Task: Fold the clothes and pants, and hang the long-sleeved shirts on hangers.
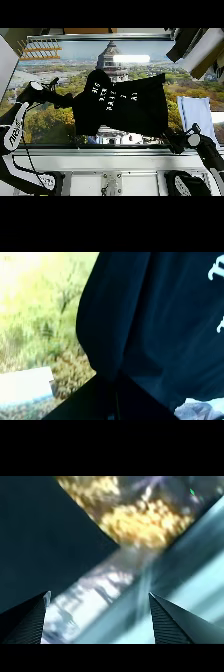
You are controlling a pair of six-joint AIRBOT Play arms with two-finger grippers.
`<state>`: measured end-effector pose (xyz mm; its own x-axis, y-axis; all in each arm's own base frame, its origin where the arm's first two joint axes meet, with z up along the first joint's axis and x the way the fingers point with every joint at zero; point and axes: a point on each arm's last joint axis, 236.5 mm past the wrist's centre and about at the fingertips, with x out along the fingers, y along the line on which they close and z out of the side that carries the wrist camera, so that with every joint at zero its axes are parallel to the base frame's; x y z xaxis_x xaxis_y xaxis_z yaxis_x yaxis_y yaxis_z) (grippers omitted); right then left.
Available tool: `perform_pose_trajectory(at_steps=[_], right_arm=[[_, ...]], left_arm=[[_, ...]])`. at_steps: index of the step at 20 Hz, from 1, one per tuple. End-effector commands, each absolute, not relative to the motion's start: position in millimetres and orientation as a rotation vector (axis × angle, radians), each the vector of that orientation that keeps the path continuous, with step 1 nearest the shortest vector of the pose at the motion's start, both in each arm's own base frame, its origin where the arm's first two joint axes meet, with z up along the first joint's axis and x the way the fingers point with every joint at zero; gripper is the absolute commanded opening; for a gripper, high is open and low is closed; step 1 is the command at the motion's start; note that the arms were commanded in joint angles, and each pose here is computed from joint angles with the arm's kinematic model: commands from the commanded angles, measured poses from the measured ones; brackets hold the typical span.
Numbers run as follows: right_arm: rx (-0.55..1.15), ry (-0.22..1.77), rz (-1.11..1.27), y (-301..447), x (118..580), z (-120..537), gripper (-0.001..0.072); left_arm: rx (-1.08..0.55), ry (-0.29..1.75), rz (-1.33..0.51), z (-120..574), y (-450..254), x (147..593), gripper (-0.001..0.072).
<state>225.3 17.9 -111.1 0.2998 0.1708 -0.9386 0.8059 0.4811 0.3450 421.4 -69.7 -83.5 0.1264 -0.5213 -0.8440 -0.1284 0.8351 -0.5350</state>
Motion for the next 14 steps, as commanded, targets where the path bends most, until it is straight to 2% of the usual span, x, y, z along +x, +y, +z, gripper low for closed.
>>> perform_pose_trajectory(at_steps=[1,3,4,7,8,10,11,14], right_arm=[[1.066,1.081,-0.518,14,256,-109,0.0676],[1.061,1.034,-0.484,19,271,-107,0.0657],[1.048,1.033,-0.469,23,274,-109,0.0572],[1.018,1.079,-0.455,34,272,-120,0.0559],[1.000,1.093,-0.445,37,272,-123,0.0460],[0.928,1.098,-0.393,37,278,-119,0.0106],[0.875,1.082,-0.350,36,287,-112,0.0009],[0.665,0.996,-0.222,28,328,-59,0.0007]], left_arm=[[-0.564,1.459,-0.313,-87,-71,413,0.0009],[-0.567,1.469,-0.311,-90,-72,410,0.0009],[-0.568,1.469,-0.312,-90,-72,410,0.0009],[-0.570,1.476,-0.316,-89,-73,408,0.0009],[-0.570,1.480,-0.319,-89,-73,407,0.0009],[-0.571,1.493,-0.326,-89,-74,404,0.0009],[-0.569,1.498,-0.332,-86,-75,401,0.0009],[-0.534,1.397,-0.339,-48,-73,412,0.0008]])
